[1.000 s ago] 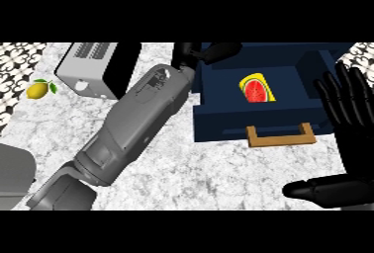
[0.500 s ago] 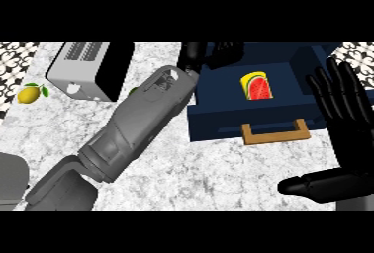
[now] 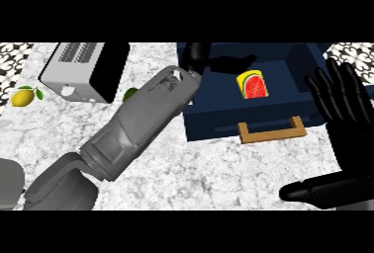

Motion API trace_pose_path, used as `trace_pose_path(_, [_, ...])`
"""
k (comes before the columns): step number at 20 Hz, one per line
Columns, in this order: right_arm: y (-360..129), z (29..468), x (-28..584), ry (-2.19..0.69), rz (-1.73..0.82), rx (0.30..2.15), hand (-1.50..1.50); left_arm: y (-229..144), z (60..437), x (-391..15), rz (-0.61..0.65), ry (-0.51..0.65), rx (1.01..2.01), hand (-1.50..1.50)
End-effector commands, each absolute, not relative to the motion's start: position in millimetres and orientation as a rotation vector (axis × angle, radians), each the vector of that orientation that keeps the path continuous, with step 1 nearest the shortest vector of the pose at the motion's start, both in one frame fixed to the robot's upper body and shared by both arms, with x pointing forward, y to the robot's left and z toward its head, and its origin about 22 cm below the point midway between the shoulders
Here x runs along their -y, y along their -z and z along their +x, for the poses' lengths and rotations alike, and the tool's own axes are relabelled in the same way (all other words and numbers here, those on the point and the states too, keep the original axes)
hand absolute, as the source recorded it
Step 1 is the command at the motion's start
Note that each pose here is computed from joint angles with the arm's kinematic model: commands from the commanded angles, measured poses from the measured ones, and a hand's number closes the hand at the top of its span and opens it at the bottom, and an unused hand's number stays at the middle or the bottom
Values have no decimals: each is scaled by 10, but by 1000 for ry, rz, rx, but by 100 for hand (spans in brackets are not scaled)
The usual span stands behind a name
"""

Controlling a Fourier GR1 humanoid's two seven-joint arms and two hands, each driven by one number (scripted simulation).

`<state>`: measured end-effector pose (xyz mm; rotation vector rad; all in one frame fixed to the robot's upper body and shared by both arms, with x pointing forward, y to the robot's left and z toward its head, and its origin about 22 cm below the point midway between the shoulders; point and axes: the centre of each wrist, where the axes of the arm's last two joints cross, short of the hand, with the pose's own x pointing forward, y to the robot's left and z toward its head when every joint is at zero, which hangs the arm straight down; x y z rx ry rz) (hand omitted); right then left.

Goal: Pick up the cup, place it into the drawer and close the drawer

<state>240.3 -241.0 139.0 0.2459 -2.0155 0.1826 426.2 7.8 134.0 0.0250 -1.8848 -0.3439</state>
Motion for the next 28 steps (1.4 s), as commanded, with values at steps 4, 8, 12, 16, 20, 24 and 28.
trace_pose_path(4, [-1449,2402,2347,-135,280,2023,-150,-1315,4229,-80,-147,264,1931,-150])
trace_pose_path(8, [-1491,2302,2555,-168,346,1999,-150,-1408,4211,-49,-248,161,1974,-150])
trace_pose_path(12, [-1514,2264,2606,-161,323,2006,-150,-1492,4134,10,-333,101,1974,-150])
trace_pose_path(16, [-1507,2166,2709,-276,286,2015,150,-1698,4206,-203,-324,51,1960,-150])
trace_pose_path(20, [-1557,2139,2657,-471,199,1974,150,-1574,4231,-535,-323,-40,1960,-150])
trace_pose_path(24, [-1585,2132,2709,-520,127,1948,150,-1294,4109,-993,-297,-93,1928,-150])
trace_pose_path(28, [-1391,2083,2657,-631,36,1877,150,-1088,3860,-1223,-276,-121,1910,-150])
